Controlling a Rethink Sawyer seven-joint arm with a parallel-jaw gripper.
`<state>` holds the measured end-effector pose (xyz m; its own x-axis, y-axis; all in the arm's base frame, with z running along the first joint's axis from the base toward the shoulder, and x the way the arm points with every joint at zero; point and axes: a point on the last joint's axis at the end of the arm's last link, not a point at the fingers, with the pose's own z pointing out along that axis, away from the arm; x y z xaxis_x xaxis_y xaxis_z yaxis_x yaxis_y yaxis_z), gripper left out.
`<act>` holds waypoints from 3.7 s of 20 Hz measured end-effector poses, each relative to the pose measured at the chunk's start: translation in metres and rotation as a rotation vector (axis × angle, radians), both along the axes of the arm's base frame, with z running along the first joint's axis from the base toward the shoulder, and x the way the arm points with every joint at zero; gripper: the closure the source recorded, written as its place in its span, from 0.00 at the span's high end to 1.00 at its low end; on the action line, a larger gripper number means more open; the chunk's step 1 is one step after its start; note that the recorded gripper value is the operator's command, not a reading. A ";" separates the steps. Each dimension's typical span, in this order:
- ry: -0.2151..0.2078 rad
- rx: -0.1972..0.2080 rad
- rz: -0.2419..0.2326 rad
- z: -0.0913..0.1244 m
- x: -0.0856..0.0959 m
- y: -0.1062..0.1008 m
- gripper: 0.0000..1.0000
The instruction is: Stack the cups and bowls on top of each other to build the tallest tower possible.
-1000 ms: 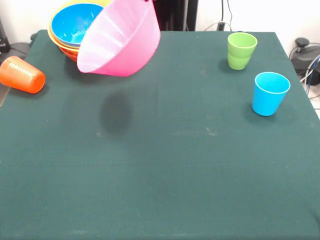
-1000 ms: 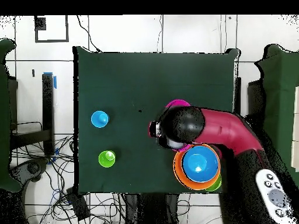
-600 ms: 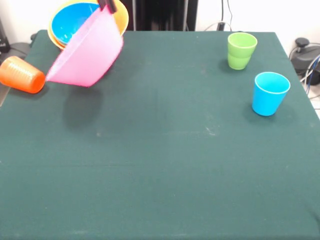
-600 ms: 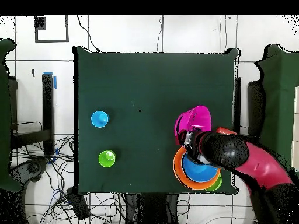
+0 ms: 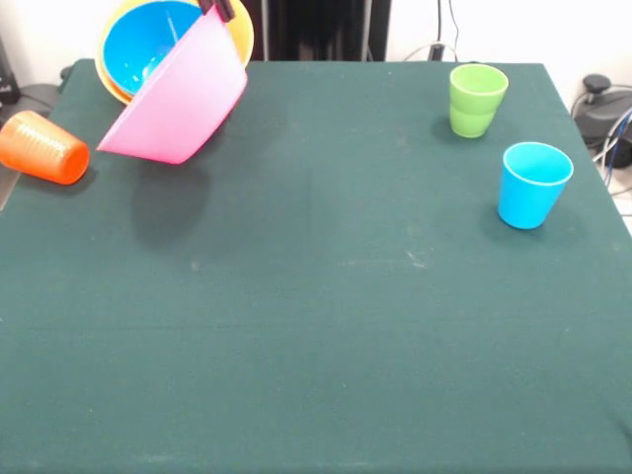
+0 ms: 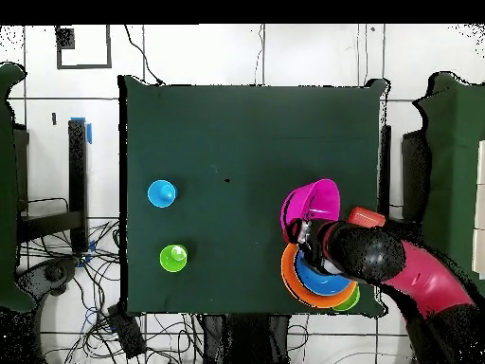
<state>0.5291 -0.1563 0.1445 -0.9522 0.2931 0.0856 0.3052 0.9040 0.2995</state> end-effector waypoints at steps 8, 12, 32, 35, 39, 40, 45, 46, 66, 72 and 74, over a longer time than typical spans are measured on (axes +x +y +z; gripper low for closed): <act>-0.009 -0.010 0.060 0.003 0.001 0.013 0.00; 0.015 -0.019 0.081 0.020 -0.002 0.014 0.00; 0.130 -0.067 0.055 0.108 -0.036 0.015 0.00; 0.136 -0.061 0.048 0.108 -0.040 0.016 1.00; 0.140 -0.056 0.039 0.108 -0.043 0.016 1.00; 0.141 -0.054 0.038 0.108 -0.043 0.016 1.00; 0.143 -0.050 0.041 0.108 -0.044 0.018 1.00; 0.144 -0.050 0.041 0.108 -0.044 0.018 1.00; 0.125 -0.144 0.338 0.026 -0.017 0.061 1.00; 0.096 -0.140 0.390 -0.030 0.001 0.091 1.00; 0.095 -0.136 0.378 -0.043 0.002 0.097 1.00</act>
<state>0.5312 -0.0596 0.1012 -0.9847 -0.0611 0.1630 -0.0354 0.9871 0.1560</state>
